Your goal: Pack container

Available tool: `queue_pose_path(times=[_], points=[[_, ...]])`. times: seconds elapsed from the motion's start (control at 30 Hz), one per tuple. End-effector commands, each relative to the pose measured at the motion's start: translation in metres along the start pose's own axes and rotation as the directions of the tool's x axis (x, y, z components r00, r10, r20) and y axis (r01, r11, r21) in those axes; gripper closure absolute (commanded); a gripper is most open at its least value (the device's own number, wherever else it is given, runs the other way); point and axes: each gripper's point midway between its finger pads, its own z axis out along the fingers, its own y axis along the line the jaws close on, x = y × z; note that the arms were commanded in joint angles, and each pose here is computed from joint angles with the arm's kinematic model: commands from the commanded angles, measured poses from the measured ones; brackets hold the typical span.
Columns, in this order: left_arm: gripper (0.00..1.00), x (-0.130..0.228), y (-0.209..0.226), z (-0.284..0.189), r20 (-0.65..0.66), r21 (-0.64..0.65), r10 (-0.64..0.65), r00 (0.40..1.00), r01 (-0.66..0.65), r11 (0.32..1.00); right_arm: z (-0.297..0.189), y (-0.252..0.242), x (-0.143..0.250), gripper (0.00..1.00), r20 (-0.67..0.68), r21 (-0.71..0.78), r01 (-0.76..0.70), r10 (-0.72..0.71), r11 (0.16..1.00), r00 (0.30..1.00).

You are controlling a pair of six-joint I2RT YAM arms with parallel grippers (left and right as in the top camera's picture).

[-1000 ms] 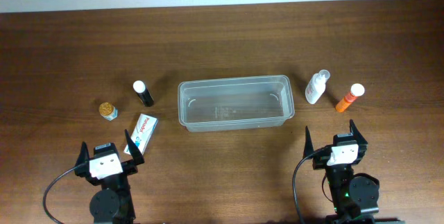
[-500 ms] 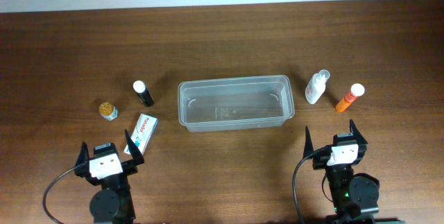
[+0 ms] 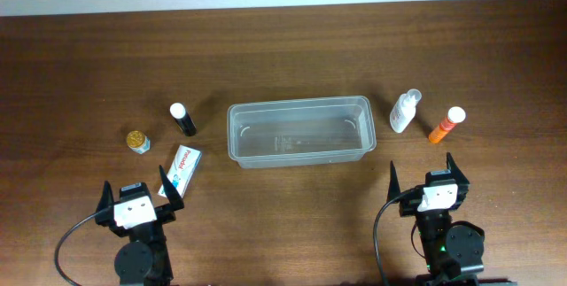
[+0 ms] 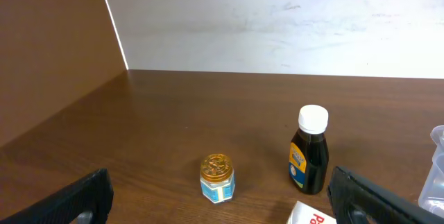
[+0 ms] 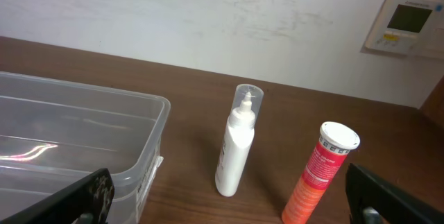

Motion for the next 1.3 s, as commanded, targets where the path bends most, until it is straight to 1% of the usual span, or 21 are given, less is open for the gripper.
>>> queue_pose_path(times=[0.0, 0.3, 0.43, 0.5, 0.57, 0.7, 0.8, 0.87, 0.97, 1.0, 1.1, 1.17, 1.27], points=[[0.01, 0.002, 0.001, 0.0, 0.003, -0.006, 0.008, 1.0, -0.008, 1.0, 0.0, 0.001, 0.002, 0.02, -0.002, -0.006, -0.004, 0.004, 1.0, 1.0], [0.01, 0.001, 0.0, 0.0, 0.005, -0.002, 0.007, 1.0, -0.007, 1.0, 0.0, 0.001, -0.001, 0.02, 0.009, -0.005, -0.006, 0.006, 1.0, 1.0], [0.0, 0.001, 0.0, 0.0, 0.005, 0.0, 0.002, 1.0, -0.002, 1.0, 0.0, 0.001, 0.0, 0.02, 0.007, -0.005, -0.088, 0.088, 0.996, 0.996], [0.01, 0.0, -0.001, 0.0, 0.007, 0.003, -0.097, 0.995, 0.097, 0.995, 0.0, 0.001, 0.0, 0.02, 0.004, -0.006, -0.088, 0.088, 0.996, 0.996], [0.01, 0.0, -0.001, 0.0, 0.006, 0.008, -0.224, 0.975, 0.224, 0.975, -0.001, 0.0, -0.004, 0.02, 0.011, -0.005, -0.088, 0.088, 0.996, 0.996], [0.01, -0.012, -0.004, -0.002, 0.025, 0.037, -0.249, 0.968, 0.249, 0.968, -0.005, -0.004, -0.026, 0.02, 0.053, 0.002, -0.089, 0.089, 0.996, 0.995], [0.01, -0.033, -0.002, -0.006, 0.062, 0.049, -0.261, 0.963, 0.258, 0.965, -0.008, -0.007, -0.042, 0.02, 0.062, 0.002, -0.102, 0.102, 0.995, 0.993], [0.01, -0.051, -0.003, -0.01, 0.086, 0.07, -0.269, 0.959, 0.264, 0.962, -0.009, -0.008, -0.05, 0.02, 0.032, 0.0, -0.136, 0.136, 0.991, 0.99], [0.01, -0.081, -0.008, -0.015, 0.104, 0.121, -0.276, 0.956, 0.263, 0.957, -0.006, -0.009, -0.059, 0.02, -0.067, -0.001, -0.168, 0.167, 0.986, 0.984], [0.01, -0.096, -0.013, -0.016, 0.108, 0.158, -0.259, 0.96, 0.241, 0.958, -0.003, -0.01, -0.066, 0.02, -0.119, -0.001, -0.169, 0.167, 0.986, 0.979], [0.01, -0.118, -0.022, -0.015, 0.1, 0.199, -0.183, 0.978, 0.16, 0.967, 0.006, -0.012, -0.086, 0.02, -0.201, -0.003, -0.166, 0.162, 0.986, 0.966], [0.01, -0.126, -0.026, -0.01, 0.056, 0.209, -0.129, 0.99, 0.114, 0.971, 0.013, -0.014, -0.099, 0.02, -0.255, -0.003, -0.164, 0.158, 0.986, 0.954], [0.01, -0.127, -0.029, 0.001, -0.065, 0.2, -0.088, 0.994, 0.099, 0.975, 0.026, -0.015, -0.12, 0.02, -0.347, -0.013, -0.164, 0.15, 0.986, 0.926]])
